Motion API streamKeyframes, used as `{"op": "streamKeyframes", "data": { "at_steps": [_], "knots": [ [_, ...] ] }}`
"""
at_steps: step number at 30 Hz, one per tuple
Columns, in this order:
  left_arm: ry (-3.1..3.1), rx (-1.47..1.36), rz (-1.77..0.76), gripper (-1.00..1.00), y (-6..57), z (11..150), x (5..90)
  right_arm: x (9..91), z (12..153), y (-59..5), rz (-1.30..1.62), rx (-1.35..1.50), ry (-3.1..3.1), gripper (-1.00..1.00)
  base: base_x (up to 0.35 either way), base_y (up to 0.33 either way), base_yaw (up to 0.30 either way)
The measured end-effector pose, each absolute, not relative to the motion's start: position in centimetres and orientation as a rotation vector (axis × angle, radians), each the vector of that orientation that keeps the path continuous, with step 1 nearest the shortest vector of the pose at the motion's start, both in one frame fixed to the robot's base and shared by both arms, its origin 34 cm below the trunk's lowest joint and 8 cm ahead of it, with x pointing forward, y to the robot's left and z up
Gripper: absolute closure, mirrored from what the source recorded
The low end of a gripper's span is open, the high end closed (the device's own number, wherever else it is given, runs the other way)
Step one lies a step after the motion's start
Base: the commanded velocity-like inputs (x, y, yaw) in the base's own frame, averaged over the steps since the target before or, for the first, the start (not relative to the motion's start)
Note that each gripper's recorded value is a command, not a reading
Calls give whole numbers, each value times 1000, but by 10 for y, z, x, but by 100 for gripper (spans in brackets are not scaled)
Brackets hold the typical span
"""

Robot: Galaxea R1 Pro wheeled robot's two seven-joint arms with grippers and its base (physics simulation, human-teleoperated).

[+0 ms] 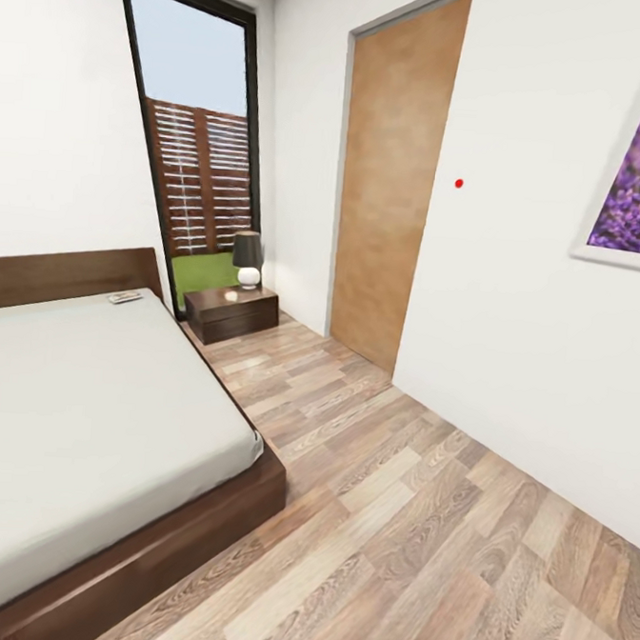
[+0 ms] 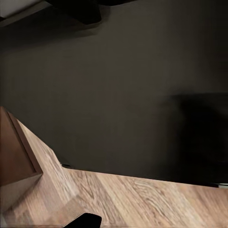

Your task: In the bedroom, move the book from the bed onto either nightstand, and place the two sandals side by side next to the bed.

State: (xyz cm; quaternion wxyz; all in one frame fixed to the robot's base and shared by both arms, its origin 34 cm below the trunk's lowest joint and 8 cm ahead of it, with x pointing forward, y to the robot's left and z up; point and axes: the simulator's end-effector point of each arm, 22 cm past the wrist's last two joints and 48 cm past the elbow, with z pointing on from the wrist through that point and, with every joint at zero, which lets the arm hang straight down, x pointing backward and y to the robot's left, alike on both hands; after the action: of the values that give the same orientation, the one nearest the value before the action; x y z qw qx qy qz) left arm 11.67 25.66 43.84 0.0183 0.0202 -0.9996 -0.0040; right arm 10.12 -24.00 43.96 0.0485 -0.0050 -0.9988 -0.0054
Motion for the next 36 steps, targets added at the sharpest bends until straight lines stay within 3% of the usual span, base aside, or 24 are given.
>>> {"op": "streamKeyframes", "data": {
  "at_steps": [36],
  "knots": [
    [-3092, 62, -13, -100, 257, 439, 112, 96, 440, -240, -16, -13, -3031, -100, 0, 0, 238]
  ]
}}
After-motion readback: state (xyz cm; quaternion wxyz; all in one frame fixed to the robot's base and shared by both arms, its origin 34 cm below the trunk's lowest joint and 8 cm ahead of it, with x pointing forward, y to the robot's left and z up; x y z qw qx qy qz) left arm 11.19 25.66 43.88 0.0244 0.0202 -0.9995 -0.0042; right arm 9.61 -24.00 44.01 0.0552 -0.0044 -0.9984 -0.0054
